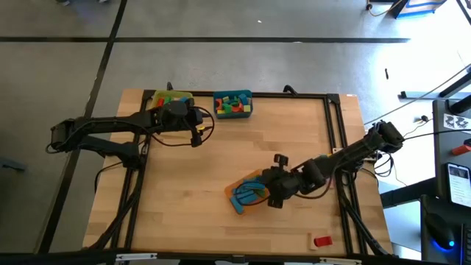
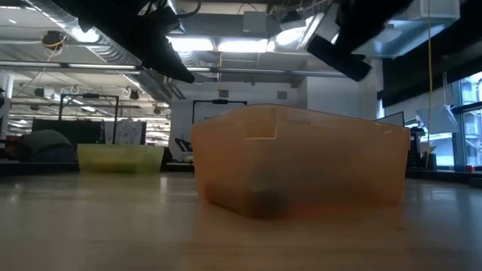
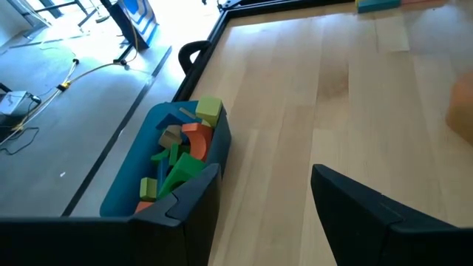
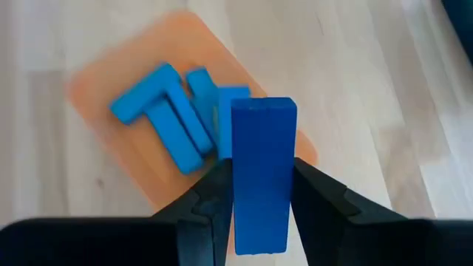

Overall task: Sort blocks by size
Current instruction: Put the dark blue rectangular block into the orange bin

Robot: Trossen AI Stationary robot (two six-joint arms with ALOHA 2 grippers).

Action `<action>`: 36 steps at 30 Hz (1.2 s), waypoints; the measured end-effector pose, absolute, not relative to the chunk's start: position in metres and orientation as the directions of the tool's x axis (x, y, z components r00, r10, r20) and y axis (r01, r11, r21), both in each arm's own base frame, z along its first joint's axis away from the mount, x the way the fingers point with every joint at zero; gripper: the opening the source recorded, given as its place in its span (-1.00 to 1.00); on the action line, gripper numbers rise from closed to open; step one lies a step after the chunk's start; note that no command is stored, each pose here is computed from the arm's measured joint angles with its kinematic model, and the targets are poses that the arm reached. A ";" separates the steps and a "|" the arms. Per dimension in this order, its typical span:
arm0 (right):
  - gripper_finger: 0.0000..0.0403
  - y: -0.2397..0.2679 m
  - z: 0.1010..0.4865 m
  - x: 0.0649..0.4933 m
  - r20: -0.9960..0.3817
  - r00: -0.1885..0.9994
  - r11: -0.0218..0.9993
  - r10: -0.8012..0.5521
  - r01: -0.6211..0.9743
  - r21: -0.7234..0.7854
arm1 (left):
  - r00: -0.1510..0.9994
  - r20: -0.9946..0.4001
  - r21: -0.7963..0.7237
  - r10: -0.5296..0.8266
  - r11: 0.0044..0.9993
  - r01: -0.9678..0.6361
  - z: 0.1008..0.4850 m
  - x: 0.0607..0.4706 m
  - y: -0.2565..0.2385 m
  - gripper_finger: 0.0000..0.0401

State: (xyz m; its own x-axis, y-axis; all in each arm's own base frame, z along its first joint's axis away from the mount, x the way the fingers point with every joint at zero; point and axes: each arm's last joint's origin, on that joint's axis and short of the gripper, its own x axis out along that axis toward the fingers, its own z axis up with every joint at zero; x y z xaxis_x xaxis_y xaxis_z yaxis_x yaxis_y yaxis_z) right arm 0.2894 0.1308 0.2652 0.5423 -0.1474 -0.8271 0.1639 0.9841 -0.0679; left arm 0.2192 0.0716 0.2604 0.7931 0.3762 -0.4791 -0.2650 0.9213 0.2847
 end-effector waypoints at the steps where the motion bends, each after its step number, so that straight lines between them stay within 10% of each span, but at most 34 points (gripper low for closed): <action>1: -0.40 0.131 0.266 0.292 -0.817 0.560 0.986 -0.140 0.156 -0.063 | 0.793 -0.479 0.285 0.376 0.921 -0.265 0.260 0.219 0.072 -0.02; 36: -0.38 0.156 0.198 0.334 -0.861 0.507 0.998 -0.031 -0.031 -0.054 | 0.793 -0.479 0.285 0.376 0.921 -0.265 0.260 0.219 0.072 -0.02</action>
State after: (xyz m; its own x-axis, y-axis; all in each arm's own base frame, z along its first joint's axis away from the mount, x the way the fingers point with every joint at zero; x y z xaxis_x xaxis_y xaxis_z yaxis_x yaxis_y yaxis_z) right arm 0.3342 0.1563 0.1977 0.5071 -0.0315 -0.8613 -0.0306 0.9980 -0.0545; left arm 0.2192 0.0716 0.2604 0.7931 0.3760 -0.4792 -0.2648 0.9213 0.2847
